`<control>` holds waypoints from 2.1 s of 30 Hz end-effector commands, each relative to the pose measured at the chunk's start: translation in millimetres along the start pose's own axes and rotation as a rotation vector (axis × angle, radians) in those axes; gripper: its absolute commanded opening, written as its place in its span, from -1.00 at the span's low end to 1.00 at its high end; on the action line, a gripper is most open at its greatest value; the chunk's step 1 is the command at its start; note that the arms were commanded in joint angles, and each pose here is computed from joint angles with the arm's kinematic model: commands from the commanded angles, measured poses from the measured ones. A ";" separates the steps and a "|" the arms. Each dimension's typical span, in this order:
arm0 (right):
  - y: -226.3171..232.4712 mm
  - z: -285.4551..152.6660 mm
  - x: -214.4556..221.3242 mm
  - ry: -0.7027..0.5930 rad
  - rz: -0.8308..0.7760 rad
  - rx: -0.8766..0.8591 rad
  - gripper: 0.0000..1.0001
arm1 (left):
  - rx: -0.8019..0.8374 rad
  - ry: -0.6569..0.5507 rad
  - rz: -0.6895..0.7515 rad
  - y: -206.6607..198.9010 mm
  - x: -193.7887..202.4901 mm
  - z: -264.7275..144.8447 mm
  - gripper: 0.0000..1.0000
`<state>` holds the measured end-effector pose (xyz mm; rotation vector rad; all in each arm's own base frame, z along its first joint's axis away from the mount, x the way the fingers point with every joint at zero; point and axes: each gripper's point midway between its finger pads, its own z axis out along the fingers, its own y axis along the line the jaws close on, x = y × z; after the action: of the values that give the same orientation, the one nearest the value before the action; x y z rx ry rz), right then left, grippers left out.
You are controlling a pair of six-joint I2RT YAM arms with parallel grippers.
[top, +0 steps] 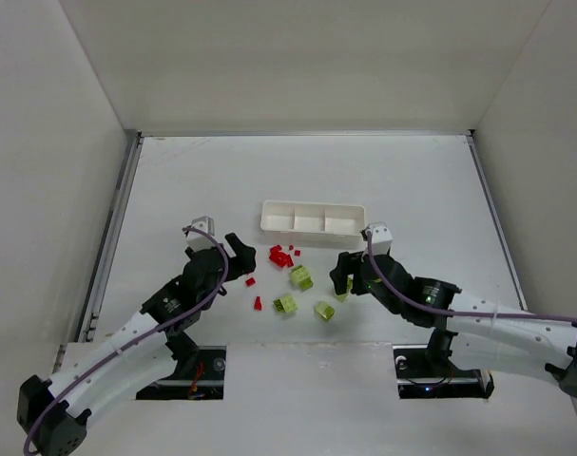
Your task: Sort the legos into containers by color
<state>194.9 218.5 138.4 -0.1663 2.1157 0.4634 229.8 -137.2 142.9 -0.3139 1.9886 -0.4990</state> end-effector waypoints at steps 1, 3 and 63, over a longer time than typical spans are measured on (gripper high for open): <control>2.9 -5.5 -13.1 -0.026 -0.012 -0.017 0.64 | 0.033 -0.031 -0.029 -9.7 -7.7 -1.4 0.50; 0.8 -7.0 -11.1 -0.019 -0.022 -0.013 0.64 | 0.069 -0.034 -0.032 -14.1 -3.8 -1.6 0.49; -23.0 47.0 17.7 0.091 0.097 0.215 -0.45 | 0.342 0.015 0.019 -94.6 28.0 -6.8 0.02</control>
<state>213.6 212.5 60.5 -0.0624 2.3557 0.1806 209.9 -230.4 153.9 -0.0364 1.9238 -0.7614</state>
